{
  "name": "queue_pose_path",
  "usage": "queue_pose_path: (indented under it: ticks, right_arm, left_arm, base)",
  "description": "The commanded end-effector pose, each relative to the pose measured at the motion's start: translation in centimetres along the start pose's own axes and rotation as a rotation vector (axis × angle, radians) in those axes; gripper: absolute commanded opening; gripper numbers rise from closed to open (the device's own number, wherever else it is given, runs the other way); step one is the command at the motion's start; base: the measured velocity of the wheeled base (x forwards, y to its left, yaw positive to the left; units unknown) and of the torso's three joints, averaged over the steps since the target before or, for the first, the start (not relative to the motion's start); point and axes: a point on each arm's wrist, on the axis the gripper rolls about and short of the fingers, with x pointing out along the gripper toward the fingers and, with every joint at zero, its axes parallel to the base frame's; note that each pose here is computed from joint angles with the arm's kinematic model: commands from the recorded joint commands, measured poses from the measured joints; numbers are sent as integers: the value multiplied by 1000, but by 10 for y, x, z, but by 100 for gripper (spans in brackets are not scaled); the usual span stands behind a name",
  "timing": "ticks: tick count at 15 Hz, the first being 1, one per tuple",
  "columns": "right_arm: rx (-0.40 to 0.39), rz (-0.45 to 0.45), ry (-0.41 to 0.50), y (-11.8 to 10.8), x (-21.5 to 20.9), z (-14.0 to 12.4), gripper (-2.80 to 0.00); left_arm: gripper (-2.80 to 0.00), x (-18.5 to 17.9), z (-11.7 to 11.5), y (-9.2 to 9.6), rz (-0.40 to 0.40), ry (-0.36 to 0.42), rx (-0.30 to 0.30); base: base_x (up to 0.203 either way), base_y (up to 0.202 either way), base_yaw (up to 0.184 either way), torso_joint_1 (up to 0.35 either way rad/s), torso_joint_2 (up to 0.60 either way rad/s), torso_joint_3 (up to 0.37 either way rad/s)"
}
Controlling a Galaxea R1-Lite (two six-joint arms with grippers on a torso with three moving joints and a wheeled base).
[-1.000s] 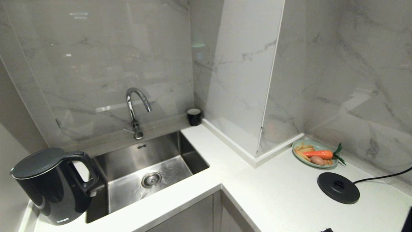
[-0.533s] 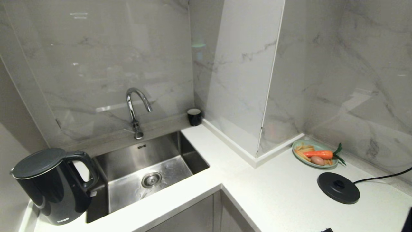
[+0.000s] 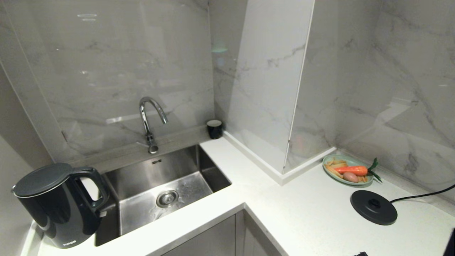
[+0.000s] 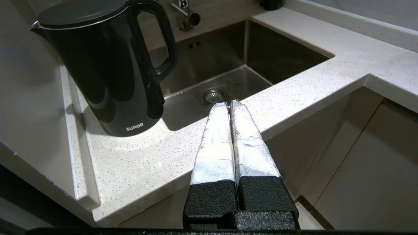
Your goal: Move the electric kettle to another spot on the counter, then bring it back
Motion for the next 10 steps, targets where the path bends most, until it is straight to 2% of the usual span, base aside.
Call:
queue_pose_path:
  ticks: [1, 7, 10]
  right_arm:
    - [0, -1, 0, 0, 0, 0, -280]
    - [0, 2, 0, 0, 0, 0, -280]
    - [0, 1, 0, 0, 0, 0, -280]
  left_arm:
    - [-280, 0, 0, 0, -1, 6, 1]
    - [-280, 0, 0, 0, -7, 6, 2]
    - [-280, 0, 0, 0, -7, 6, 2]
  base:
    - [0, 0, 0, 0, 0, 0]
    - [0, 0, 0, 0, 0, 0]
    - [-2, -9, 162, 8, 1, 2]
